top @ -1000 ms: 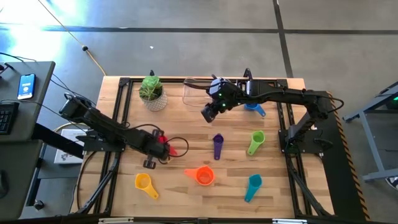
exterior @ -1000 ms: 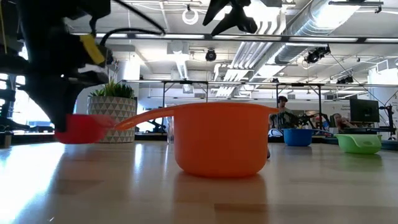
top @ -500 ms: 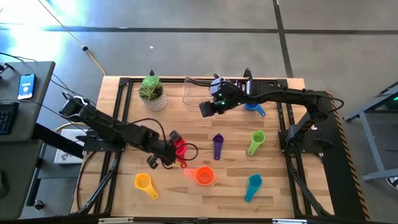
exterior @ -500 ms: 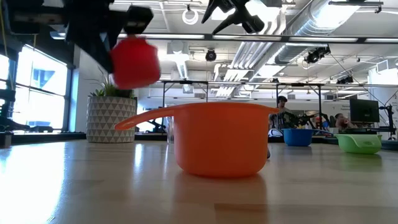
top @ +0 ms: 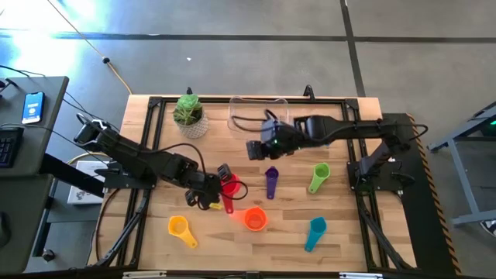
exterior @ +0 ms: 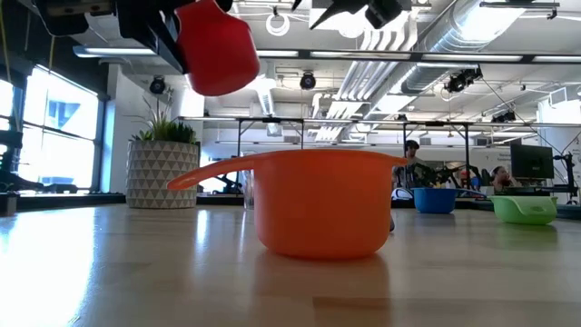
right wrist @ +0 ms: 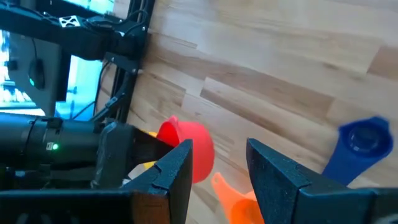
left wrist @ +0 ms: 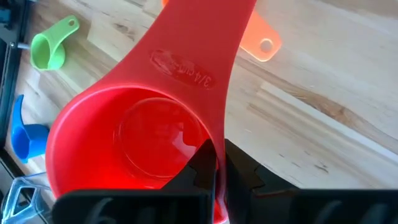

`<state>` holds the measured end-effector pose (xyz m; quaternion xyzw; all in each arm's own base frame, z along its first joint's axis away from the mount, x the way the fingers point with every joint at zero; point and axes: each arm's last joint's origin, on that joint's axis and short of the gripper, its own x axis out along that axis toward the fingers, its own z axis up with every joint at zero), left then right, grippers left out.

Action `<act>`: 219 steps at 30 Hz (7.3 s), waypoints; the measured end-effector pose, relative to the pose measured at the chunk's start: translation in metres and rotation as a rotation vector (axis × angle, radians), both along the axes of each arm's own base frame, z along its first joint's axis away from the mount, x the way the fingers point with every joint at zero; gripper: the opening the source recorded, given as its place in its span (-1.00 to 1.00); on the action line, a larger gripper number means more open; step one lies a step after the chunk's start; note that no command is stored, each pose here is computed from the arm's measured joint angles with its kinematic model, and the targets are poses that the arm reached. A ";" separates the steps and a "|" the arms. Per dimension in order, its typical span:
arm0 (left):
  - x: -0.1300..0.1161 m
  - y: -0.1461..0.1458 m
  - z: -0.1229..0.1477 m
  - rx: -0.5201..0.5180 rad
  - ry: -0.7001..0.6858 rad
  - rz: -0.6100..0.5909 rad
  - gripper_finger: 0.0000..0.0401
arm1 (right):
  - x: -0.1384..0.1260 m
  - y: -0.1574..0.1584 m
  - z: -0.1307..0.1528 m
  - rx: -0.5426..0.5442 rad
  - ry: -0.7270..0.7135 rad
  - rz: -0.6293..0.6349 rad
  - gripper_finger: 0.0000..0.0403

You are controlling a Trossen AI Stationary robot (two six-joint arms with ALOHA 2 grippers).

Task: Nest measuring cups in basket
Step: Stack the red measuring cup into the orange measuring cup

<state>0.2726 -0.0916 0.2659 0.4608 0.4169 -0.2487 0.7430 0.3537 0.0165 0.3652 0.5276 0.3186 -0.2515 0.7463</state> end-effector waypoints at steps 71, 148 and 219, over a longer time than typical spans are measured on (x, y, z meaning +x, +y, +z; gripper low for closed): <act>0.040 0.016 -0.094 0.143 0.374 -0.149 -0.64 | 0.025 0.077 -0.037 -0.059 0.001 -0.033 -0.29; -0.072 0.043 0.061 -0.785 -0.064 1.136 -0.55 | 0.113 -0.024 -0.101 -0.937 -0.227 1.037 -0.20; -0.072 0.045 0.061 -0.741 -0.117 1.145 -0.55 | 0.117 -0.021 -0.186 -0.535 0.146 0.861 -0.90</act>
